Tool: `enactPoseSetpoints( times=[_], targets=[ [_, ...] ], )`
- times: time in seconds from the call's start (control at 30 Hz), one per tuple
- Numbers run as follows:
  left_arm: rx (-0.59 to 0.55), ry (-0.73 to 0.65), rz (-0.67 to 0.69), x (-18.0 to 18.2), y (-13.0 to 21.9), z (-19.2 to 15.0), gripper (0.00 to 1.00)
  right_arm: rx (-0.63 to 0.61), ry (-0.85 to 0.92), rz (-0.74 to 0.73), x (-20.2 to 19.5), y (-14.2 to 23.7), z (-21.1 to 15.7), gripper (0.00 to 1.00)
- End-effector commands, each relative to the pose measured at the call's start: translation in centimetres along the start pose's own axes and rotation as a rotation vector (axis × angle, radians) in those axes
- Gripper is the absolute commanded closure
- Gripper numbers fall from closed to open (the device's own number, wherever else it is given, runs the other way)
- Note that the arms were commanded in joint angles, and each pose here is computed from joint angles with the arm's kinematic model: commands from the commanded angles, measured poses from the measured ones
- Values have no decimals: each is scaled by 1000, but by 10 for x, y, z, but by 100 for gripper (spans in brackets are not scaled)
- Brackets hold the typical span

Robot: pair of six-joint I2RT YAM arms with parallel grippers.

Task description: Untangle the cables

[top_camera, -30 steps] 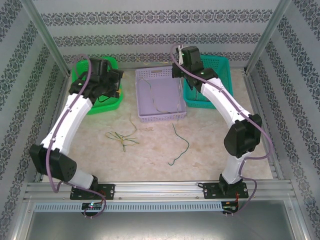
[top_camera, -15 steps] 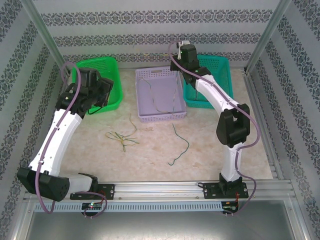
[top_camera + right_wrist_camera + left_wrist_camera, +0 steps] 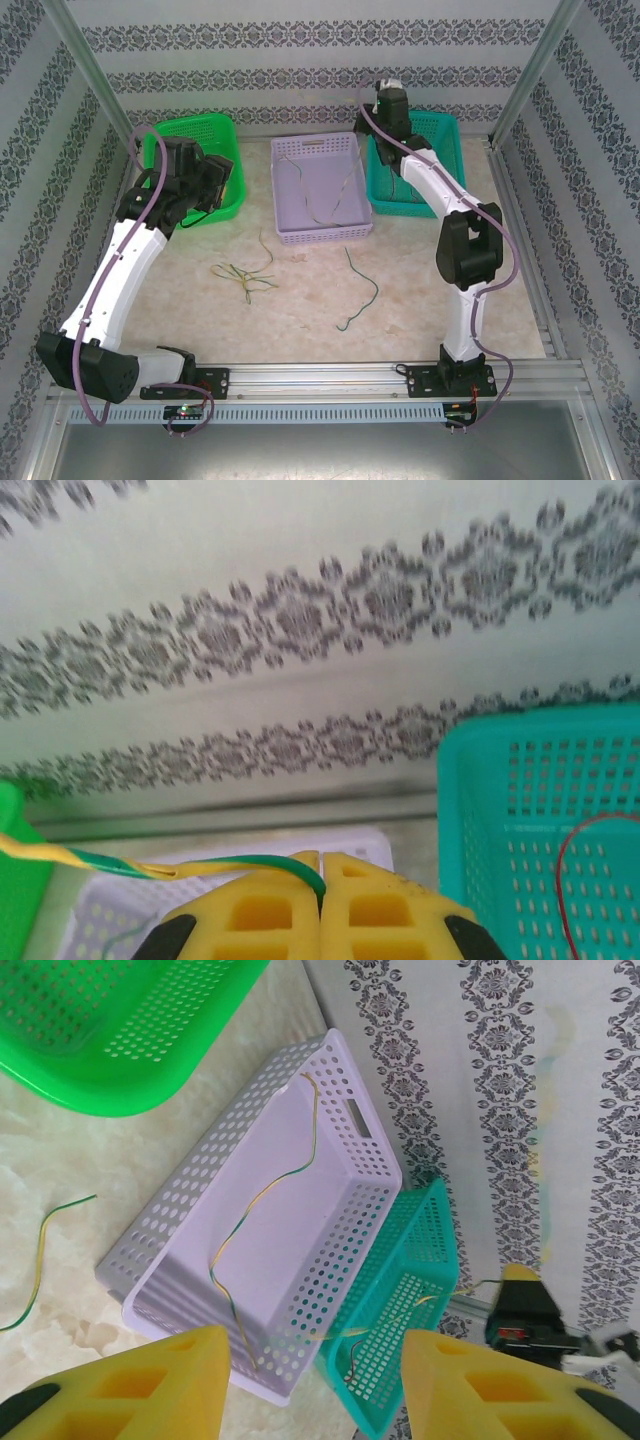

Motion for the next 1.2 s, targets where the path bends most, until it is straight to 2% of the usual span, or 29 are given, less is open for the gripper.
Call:
enactPoseSetpoints(
  times=[0.0, 0.1, 0.23, 0.47, 0.63, 0.93, 1.07, 1.17],
  targets=[
    [-6, -21, -24, 0, 1, -3, 52, -103, -34, 71, 22, 6, 27, 100],
    [-1, -22, -21, 3, 1, -7, 52, -56, -26, 73, 22, -5, 12, 100],
    [-4, -17, -18, 8, 3, -10, 53, 45, 32, 39, 18, -12, -32, 100],
    [3, -19, -10, 15, 6, -16, 54, 169, 46, -84, -12, 12, -92, 100],
    [12, -25, -13, 14, 5, -17, 54, 226, 62, -168, -25, 27, -108, 100],
    [12, -36, -21, 9, 7, -17, 55, 343, 114, -279, -32, 26, -123, 100],
    [15, -55, -19, 9, 7, -19, 55, 287, 115, -203, -27, 37, -129, 100],
    [76, -68, -6, 12, -7, -31, 55, 214, 83, -135, -23, 48, -123, 100]
  ],
)
Point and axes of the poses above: each hand's point on the last joint's axis, 136 mm out from that joint toward the fingers, its own y axis back along the fingers, its own x axis along the line the jaws close on, z = x × y, the point moved 9 cm from there along y, back along the fingers, and after that the axes turned 11 degrees about -y, right-handed, at the moved point
